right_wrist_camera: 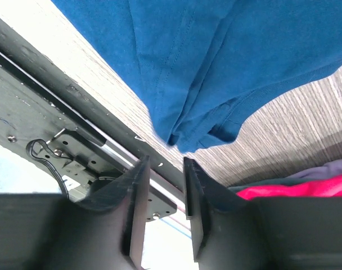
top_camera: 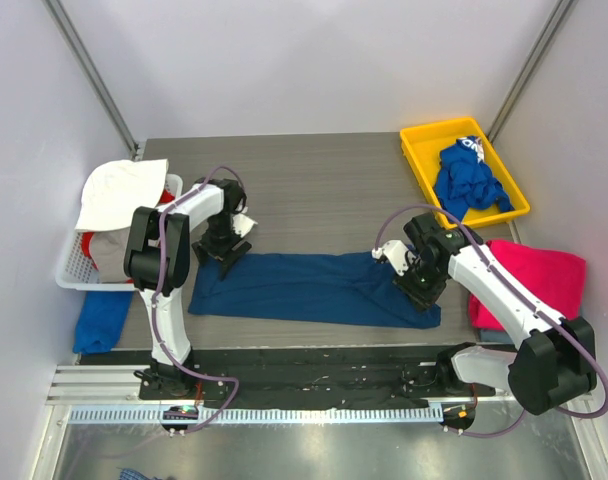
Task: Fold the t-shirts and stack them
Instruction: Fold the other side of the tshirt into a rectangle
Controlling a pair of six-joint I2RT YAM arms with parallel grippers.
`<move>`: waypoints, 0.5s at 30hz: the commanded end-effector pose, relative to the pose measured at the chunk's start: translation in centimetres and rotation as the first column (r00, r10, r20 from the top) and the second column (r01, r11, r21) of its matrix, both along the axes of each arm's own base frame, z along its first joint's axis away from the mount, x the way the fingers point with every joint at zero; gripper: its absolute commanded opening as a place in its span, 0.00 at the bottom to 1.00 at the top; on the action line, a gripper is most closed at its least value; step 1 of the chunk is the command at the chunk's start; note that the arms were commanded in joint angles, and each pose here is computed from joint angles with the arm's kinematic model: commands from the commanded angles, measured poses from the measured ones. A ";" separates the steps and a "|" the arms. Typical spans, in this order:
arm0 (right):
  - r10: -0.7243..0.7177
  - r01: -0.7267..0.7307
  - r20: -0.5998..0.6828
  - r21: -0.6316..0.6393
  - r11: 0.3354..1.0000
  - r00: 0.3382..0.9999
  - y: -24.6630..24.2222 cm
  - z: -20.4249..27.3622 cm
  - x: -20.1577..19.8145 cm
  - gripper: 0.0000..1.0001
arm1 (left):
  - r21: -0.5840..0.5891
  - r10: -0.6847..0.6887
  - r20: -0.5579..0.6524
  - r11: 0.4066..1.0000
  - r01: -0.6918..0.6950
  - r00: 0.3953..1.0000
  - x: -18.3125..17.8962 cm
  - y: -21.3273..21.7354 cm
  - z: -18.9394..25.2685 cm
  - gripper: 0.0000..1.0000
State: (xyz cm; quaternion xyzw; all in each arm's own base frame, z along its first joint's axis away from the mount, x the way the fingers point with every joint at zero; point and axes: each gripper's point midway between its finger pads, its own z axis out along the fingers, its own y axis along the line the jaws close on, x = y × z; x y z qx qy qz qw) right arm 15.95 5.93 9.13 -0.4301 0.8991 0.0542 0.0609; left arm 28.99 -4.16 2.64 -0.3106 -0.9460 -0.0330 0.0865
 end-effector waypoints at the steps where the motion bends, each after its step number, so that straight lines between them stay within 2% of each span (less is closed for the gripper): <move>1: 0.005 -0.005 0.026 -0.013 1.000 1.000 -0.2 0.2 0.4 0.39 | 0.000 -0.008 0.012 1.000 0.008 1.000 -0.1 -0.1 0.9 0.74; 2: 0.006 -0.006 0.025 -0.015 1.000 1.000 -0.2 0.2 0.4 0.43 | 0.003 -0.010 0.009 1.000 0.010 1.000 -0.2 0.0 0.9 0.74; 9: -0.006 0.004 0.079 0.018 1.000 0.997 0.6 1.2 2.0 0.44 | -0.005 -0.007 0.033 1.000 0.007 0.999 -0.2 -0.1 1.2 0.74; 15: 0.013 -0.016 0.079 0.035 0.999 0.997 2.0 -0.2 4.5 0.47 | -0.031 -0.006 0.070 0.999 0.009 0.998 -0.1 -0.2 1.5 0.74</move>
